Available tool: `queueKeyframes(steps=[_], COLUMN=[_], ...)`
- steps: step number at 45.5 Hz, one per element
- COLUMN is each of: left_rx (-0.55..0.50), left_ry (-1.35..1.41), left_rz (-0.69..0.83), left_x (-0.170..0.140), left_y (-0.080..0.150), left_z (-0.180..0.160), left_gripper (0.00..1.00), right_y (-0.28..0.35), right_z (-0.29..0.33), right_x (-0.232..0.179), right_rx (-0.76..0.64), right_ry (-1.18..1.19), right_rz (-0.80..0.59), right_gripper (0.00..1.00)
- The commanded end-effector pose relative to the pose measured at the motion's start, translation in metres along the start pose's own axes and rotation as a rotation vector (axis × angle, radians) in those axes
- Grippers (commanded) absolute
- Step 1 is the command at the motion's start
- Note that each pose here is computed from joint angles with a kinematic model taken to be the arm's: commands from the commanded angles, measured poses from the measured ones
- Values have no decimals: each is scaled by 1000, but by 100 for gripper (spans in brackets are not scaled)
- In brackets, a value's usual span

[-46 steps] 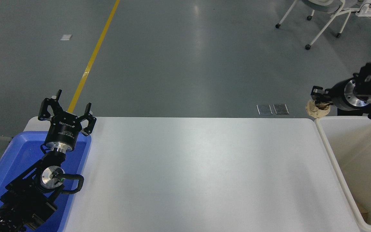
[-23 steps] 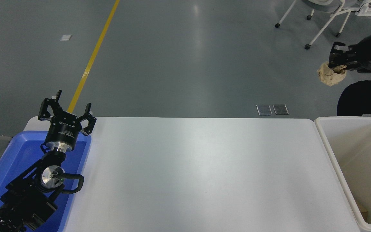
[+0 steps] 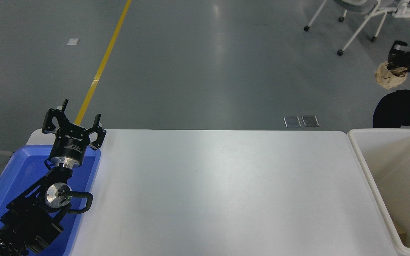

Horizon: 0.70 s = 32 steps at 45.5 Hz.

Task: Pick up paper ball place in dustbin

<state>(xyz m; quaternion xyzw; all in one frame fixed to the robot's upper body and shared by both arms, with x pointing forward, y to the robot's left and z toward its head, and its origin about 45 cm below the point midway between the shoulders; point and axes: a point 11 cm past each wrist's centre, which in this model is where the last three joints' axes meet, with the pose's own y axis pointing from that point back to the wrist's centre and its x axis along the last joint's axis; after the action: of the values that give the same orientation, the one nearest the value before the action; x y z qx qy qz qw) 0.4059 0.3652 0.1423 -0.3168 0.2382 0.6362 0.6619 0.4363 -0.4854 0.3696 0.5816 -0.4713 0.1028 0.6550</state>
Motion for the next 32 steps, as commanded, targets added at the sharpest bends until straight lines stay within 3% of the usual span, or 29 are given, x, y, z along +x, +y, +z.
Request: queueKeyframes(steps=[1,32], left_rx=[0,0], left_ry=[0,0], left_rz=[0,0], left_x=[0,0], left_y=[0,0], left_z=[0,0], left_gripper=[98,98], right_y=[-43,-95], right_z=[80,197], right_x=[-12,-150], right_rx=[-141,-336], right_ry=[-83,-263], right_rz=[127,139], right_gripper=[0,0])
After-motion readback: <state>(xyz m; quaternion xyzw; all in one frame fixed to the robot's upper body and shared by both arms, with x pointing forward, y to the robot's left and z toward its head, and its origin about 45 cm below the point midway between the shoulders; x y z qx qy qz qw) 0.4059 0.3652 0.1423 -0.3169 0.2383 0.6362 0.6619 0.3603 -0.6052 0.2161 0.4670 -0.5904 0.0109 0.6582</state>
